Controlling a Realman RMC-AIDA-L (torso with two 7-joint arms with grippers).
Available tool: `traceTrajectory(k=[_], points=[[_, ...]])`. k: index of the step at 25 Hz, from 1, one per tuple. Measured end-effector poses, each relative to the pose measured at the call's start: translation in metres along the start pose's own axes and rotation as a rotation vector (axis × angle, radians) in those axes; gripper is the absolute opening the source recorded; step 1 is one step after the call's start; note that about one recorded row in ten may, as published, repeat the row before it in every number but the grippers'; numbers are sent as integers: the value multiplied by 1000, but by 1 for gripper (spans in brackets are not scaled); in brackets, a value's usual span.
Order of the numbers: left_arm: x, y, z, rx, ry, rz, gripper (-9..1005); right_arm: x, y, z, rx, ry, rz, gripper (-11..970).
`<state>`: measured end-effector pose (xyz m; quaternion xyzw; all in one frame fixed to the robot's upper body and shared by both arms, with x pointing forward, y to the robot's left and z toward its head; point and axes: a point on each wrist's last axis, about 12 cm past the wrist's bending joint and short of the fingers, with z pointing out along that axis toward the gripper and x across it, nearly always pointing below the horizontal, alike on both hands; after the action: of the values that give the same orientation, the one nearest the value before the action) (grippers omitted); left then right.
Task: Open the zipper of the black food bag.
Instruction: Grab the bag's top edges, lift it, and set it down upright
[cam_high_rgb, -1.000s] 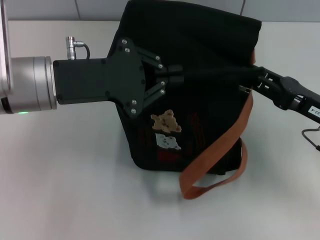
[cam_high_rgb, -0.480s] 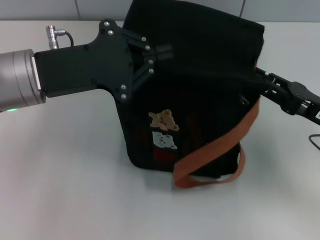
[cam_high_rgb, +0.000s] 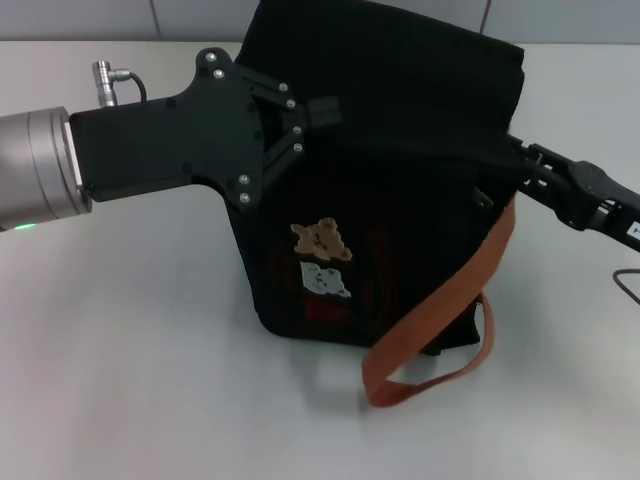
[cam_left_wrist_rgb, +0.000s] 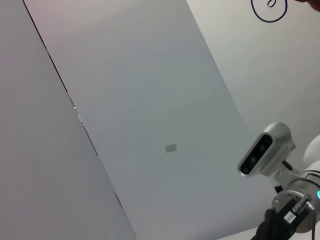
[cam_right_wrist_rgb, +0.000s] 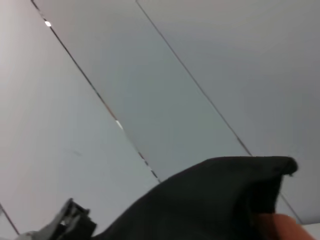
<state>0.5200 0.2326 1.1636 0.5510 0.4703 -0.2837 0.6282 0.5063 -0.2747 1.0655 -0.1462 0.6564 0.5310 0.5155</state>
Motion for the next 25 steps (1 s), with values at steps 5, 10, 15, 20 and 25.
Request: traceTrajectory(k=[5,10,15,20,25], points=[[2,-1,-1,-4,1,0,0,0,4,-2,-26,-8,4,455],[2,-1,-1,-3,0,-1,1,0,3,-2,-25,-6,4,452],[3,-2,0,3,-1,-3,2,-2,2,2,-27,-5,10,448],[5,-3,1,3,-2,-13,3,-4,2,4,-30,-7,14,445],[5,-2,1,2,-4,-13,4,-4,2,6,-31,-7,14,350]])
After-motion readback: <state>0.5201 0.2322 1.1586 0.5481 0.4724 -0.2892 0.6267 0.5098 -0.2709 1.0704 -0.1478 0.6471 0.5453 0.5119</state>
